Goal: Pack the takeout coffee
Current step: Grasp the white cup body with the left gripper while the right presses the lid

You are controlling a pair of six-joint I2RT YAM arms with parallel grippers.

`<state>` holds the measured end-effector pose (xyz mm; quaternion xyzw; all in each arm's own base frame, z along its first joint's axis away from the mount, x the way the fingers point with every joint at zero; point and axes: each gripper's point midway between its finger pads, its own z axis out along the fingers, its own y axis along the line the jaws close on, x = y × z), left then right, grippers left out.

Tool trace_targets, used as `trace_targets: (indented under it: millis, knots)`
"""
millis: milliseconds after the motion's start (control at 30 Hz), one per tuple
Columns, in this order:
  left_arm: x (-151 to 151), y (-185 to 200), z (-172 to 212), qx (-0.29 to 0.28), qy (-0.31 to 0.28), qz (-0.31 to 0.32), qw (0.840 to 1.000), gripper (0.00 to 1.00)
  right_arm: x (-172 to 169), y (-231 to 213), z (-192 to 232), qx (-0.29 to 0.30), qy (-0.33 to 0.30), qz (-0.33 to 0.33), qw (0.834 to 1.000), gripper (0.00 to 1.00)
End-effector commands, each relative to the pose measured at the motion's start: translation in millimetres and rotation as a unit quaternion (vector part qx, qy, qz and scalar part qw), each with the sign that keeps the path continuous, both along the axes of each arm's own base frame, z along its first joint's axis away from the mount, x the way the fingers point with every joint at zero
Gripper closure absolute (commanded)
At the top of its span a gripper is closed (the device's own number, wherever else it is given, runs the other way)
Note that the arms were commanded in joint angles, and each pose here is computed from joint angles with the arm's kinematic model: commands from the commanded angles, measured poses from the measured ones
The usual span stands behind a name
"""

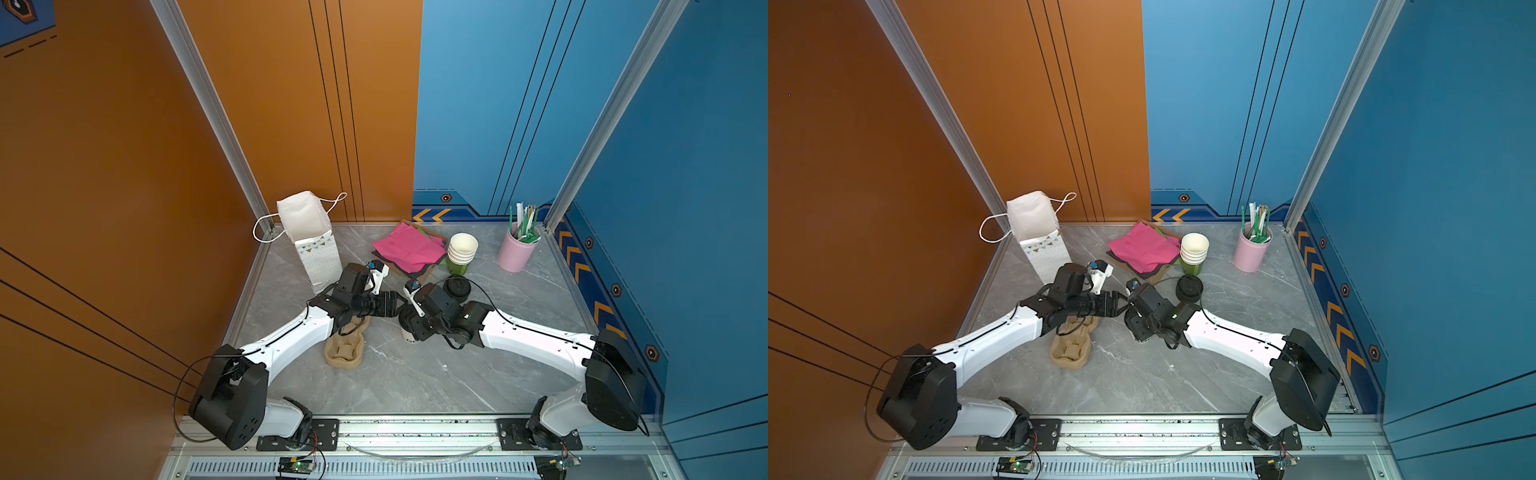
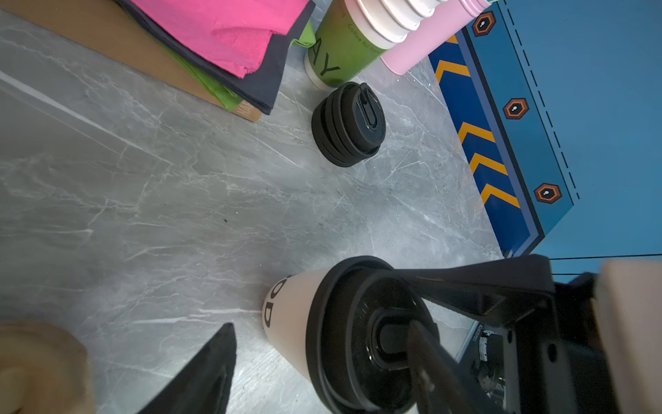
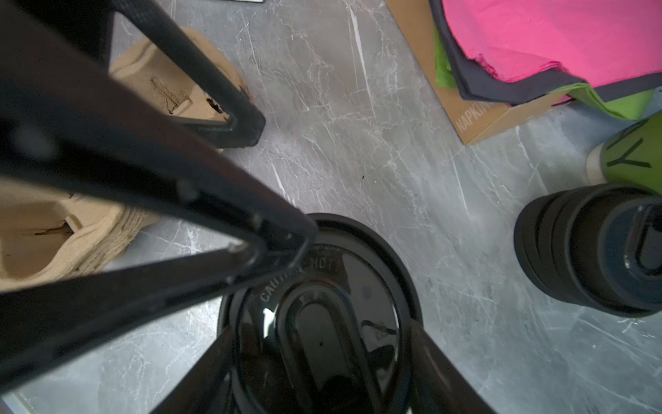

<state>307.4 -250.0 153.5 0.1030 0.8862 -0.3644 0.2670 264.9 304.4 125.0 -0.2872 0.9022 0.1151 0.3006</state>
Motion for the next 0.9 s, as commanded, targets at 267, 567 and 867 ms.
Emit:
trace_targets:
  millis: [267,567,867]
  knots:
    - [-14.1,-10.4,-19.6,0.02,0.054,-0.03,0.998,0.32,-55.8,-50.1,-81.5,-0.14,0.147,0.031,0.979,0.39]
    - [-26.4,-5.6,-42.2,0.068,0.087,-0.027,0.994,0.37,-54.9,-48.5,-78.1,-0.133,0.145,0.031,0.98,0.37]
    - [-33.8,7.1,-56.2,0.129,0.102,-0.013,0.986,0.39,-48.0,-38.6,-58.1,-0.086,0.142,0.02,0.986,0.31]
